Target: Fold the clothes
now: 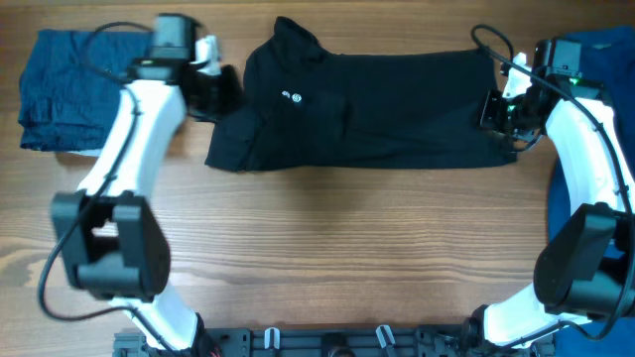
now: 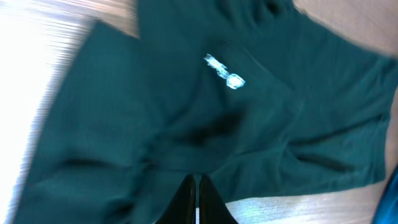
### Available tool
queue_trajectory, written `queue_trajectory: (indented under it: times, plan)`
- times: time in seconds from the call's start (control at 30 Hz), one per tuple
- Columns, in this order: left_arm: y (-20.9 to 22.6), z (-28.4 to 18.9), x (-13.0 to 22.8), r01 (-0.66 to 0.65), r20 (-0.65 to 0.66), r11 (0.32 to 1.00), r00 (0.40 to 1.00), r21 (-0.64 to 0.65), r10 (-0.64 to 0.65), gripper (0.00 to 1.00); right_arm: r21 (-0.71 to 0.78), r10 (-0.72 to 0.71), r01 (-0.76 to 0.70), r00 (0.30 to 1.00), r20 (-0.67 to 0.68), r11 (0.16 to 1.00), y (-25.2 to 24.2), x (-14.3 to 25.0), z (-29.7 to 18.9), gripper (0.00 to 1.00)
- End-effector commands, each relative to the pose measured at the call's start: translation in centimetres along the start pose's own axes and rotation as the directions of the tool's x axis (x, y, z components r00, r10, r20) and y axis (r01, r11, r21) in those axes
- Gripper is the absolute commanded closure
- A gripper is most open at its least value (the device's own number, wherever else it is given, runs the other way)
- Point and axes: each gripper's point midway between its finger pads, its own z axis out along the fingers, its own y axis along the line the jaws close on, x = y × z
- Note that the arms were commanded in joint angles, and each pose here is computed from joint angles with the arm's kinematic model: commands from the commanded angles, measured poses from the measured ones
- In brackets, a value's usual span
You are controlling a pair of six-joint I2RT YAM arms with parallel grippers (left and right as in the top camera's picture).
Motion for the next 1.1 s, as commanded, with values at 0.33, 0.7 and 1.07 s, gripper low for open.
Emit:
queue_trajectory:
  times: [0.33,0.7,1.07]
  plan:
    - [0.6,11.6,4.8,-0.097,-0.169,0.990,0.982,-0.098,0.079,0.96,-0.008,-0.105,0.105,0.994,0.002,0.994,-1.3,3.7,9.2,0.72]
    - [6.8,10.3,3.2,-0.098,-0.104,0.913,0.993,-0.396,0.061,0.96,0.133,-0.067,0.079,0.994,-0.089,0.988,-4.2,4.8,10.5,0.69]
    - [5.1,8.5,2.9,-0.094,-0.091,0.933,0.994,-0.346,0.066,0.96,0.253,-0.261,0.204,0.941,0.216,0.946,-2.2,-9.0,-0.5,0.38]
